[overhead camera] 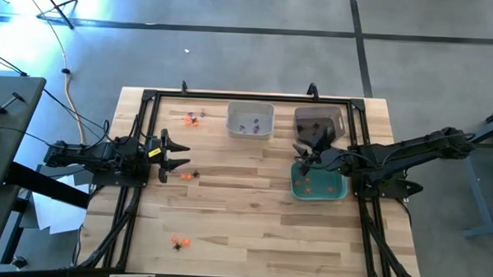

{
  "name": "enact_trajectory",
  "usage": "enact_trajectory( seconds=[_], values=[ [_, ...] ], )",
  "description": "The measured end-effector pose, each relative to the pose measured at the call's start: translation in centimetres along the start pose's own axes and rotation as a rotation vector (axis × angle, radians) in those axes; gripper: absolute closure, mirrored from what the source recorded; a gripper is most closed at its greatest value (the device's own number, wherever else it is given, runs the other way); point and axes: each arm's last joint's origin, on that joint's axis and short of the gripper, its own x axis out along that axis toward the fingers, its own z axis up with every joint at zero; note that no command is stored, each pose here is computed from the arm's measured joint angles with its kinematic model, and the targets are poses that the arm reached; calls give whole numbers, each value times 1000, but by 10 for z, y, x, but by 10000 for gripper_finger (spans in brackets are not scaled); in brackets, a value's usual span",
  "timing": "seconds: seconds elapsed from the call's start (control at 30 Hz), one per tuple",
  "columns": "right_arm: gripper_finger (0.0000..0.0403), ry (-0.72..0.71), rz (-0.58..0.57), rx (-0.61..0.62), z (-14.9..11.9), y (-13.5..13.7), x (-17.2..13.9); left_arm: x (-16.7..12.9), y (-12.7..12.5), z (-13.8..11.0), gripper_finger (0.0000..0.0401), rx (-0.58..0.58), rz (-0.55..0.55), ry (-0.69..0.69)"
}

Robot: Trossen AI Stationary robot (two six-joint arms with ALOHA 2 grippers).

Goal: Sort Halloween decoration
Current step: Put the purple witch hat toy into the white bin

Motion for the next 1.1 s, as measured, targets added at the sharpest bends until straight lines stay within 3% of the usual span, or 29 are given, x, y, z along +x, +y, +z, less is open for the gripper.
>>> enact_trajectory(
  seconds=[0.47, 1.1],
  values=[
    [269, 144, 311, 25, -4, 9, -2, 0, 0, 0, 215, 0, 9, 0],
    [269, 149, 320, 23, -4, 9, -2, 0, 0, 0, 215, 0, 10, -1]
  ],
)
